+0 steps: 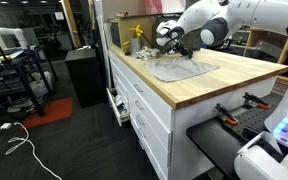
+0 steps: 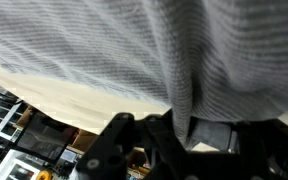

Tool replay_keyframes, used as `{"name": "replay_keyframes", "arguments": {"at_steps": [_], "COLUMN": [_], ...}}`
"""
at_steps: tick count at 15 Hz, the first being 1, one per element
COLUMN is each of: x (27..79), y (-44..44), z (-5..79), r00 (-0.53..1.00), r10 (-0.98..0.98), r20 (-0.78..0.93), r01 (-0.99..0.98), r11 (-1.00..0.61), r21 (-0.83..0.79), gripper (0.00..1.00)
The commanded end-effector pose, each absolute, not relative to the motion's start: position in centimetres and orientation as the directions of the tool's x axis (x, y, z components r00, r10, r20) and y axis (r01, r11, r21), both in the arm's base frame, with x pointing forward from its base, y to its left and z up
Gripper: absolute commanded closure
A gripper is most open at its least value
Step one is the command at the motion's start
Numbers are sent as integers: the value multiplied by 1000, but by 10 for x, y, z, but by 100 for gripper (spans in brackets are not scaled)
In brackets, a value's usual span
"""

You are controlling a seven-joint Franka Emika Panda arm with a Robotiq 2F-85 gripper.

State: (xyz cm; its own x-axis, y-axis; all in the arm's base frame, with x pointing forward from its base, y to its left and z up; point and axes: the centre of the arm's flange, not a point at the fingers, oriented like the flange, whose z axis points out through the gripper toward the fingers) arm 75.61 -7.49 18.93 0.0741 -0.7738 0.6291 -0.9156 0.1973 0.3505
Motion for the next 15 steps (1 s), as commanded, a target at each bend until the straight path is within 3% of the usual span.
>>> {"name": "replay_keyframes", "arguments": {"at_steps": [1,9,10,15], "x": [784,776,750,750], "y": [-91,-111,-95,-94], "z": [135,134,188,189], "r00": [68,59,54,55], "r10": [-791,-809,-774,-772], "r20": [608,584,631,633], "r01": [-879,-861,-896,-897], "r11": [240,256,241,240], "r21": [412,440,372,370], "gripper": [100,100,100,100]}}
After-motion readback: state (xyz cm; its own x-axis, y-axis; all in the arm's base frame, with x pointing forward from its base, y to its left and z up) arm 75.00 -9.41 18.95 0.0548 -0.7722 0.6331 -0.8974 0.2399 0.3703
